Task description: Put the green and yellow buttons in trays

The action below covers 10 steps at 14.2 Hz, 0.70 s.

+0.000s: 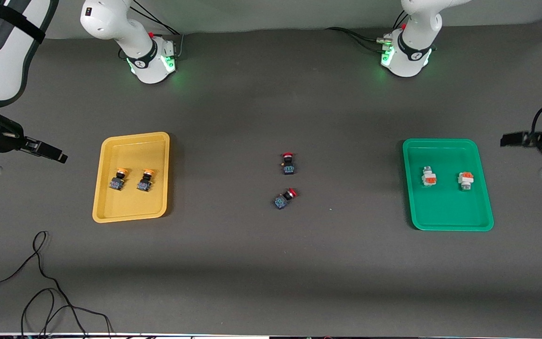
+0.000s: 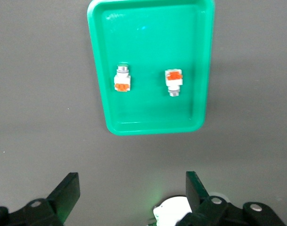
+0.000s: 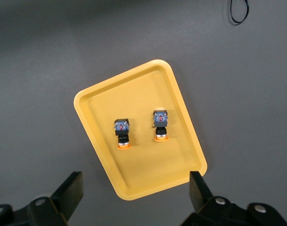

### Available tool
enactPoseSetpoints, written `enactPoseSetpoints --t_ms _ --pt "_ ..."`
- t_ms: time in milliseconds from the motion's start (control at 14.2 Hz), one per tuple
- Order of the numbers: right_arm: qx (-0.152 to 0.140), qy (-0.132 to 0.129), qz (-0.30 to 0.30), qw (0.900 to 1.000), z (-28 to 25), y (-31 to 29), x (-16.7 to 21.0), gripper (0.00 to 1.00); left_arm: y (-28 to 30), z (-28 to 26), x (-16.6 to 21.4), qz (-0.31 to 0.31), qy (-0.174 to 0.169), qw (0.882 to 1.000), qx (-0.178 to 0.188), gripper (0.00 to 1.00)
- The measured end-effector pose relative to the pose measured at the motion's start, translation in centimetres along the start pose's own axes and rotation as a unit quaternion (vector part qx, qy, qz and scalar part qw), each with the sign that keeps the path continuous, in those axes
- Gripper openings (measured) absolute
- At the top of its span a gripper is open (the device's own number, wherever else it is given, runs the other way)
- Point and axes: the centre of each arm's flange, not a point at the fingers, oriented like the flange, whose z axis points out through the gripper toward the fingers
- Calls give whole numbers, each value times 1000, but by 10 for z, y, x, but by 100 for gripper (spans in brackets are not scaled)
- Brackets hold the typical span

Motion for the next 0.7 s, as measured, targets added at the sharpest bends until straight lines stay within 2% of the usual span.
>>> enactPoseSetpoints --t_ms 352,704 --pt "-1 10 10 1000 -10 12 5 100 82 -51 -33 54 39 998 19 100" --pt "-2 8 6 1000 -16 8 5 100 106 -63 -43 40 56 998 -3 100"
